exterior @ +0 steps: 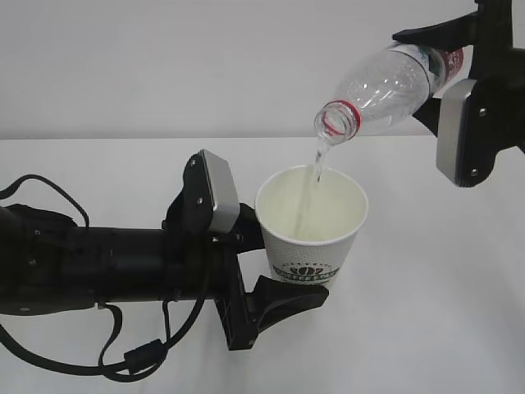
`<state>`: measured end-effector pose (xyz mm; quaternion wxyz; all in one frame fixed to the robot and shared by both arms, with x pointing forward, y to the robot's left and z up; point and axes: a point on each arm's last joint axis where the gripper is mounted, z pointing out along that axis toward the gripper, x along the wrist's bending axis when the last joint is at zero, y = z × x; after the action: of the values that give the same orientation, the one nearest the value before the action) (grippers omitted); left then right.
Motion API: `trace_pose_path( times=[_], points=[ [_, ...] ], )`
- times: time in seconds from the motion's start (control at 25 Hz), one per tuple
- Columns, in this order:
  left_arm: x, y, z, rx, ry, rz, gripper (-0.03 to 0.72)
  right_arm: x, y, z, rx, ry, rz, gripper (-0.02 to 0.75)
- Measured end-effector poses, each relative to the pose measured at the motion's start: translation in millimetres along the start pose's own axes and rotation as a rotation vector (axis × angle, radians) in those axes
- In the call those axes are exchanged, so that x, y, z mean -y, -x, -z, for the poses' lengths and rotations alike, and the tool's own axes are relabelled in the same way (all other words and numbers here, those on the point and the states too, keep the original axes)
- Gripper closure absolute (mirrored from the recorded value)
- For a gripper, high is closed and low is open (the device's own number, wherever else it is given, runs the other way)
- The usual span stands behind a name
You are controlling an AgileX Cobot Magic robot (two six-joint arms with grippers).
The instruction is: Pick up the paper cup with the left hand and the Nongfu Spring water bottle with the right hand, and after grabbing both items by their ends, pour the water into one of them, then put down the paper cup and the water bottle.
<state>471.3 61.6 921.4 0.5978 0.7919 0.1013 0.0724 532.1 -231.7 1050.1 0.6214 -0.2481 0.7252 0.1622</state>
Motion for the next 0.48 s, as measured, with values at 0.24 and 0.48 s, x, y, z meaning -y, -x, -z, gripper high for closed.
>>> trace_pose_path(
  times=[0.24,0.48],
  points=[
    [0.1,0.0,0.0,0.000,-0.001,0.000,0.098,0.0,0.0,0.0,0.000,0.000,0.000,0.210],
    [0.1,0.0,0.0,0.000,-0.001,0.000,0.098,0.1,0.1,0.0,0.001,-0.001,-0.002,0.210]
  ],
)
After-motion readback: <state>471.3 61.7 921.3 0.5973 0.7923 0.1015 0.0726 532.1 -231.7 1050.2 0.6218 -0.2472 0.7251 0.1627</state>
